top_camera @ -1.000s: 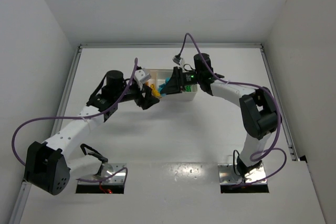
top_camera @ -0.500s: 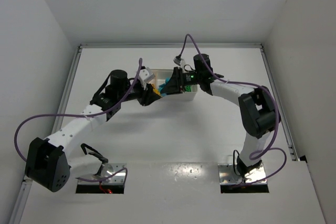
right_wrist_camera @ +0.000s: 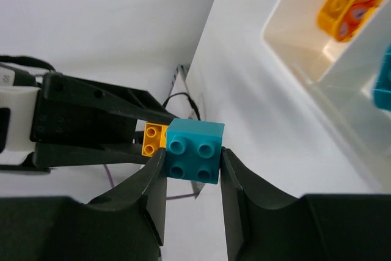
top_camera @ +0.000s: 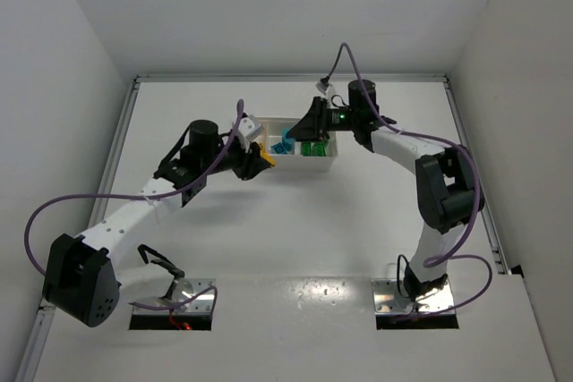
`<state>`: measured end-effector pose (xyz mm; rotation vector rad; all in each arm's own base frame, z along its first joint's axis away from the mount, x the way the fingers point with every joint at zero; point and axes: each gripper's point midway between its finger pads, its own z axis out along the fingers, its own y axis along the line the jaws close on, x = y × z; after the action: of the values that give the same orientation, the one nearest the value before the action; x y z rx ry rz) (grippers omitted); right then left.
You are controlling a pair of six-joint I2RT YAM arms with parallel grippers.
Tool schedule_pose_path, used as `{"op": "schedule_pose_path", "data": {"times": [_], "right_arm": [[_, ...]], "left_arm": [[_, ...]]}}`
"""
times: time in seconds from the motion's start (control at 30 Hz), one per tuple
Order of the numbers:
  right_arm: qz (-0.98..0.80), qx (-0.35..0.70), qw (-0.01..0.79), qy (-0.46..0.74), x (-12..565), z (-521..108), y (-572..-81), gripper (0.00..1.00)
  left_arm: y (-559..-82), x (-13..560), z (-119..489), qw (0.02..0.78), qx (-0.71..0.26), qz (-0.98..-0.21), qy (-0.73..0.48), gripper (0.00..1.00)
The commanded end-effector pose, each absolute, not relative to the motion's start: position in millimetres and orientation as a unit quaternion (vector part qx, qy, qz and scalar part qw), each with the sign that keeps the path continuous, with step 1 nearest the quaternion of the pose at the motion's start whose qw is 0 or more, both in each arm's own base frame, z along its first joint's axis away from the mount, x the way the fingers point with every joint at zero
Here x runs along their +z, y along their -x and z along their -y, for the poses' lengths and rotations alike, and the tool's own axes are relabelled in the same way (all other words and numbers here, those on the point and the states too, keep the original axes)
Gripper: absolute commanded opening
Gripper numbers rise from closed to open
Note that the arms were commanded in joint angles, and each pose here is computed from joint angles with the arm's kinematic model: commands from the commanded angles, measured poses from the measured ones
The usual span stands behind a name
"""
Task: Sort the legos into containers by color
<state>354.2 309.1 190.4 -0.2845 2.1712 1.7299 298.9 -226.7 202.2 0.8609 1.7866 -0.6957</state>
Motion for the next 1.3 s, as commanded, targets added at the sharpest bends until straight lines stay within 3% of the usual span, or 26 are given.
{"op": "schedule_pose_path", "data": {"times": [0.0, 0.2, 0.37, 0.53, 0.87, 1.27], "right_arm": [[-0.749, 0.606, 0.241, 0.114, 220.1, -293.3, -377.5, 0.00], [-0.766, 0.566, 0.284, 0.112, 211.9, -268.6, -395.7, 0.00], [-0.818, 0.465, 0.321, 0.109, 179.9, -240.5, -412.4, 0.00], [-0.823, 0.399, 0.363, 0.178, 175.3, -240.1, -424.1, 0.00], [-0.826, 0.399, 0.345, 0.201, 138.4, -271.4, -468.7, 0.00], [-0.822, 0.404, 0.322, 0.240, 114.8, -305.2, -466.0, 0.00]], "left_arm": [[-295.6, 202.8, 224.0, 0.502, -0.276, -0.737, -0.360, 0.00], [-322.2, 206.9, 209.2, 0.531, -0.220, -0.756, -0.315, 0.00], [-359.7, 218.0, 205.5, 0.548, -0.173, -0.772, -0.272, 0.00], [-378.7, 225.4, 209.2, 0.557, -0.168, -0.774, -0.251, 0.00], [-395.0, 209.3, 214.6, 0.539, -0.172, -0.795, -0.221, 0.00], [-429.3, 194.5, 204.4, 0.521, -0.162, -0.819, -0.179, 0.00]]}}
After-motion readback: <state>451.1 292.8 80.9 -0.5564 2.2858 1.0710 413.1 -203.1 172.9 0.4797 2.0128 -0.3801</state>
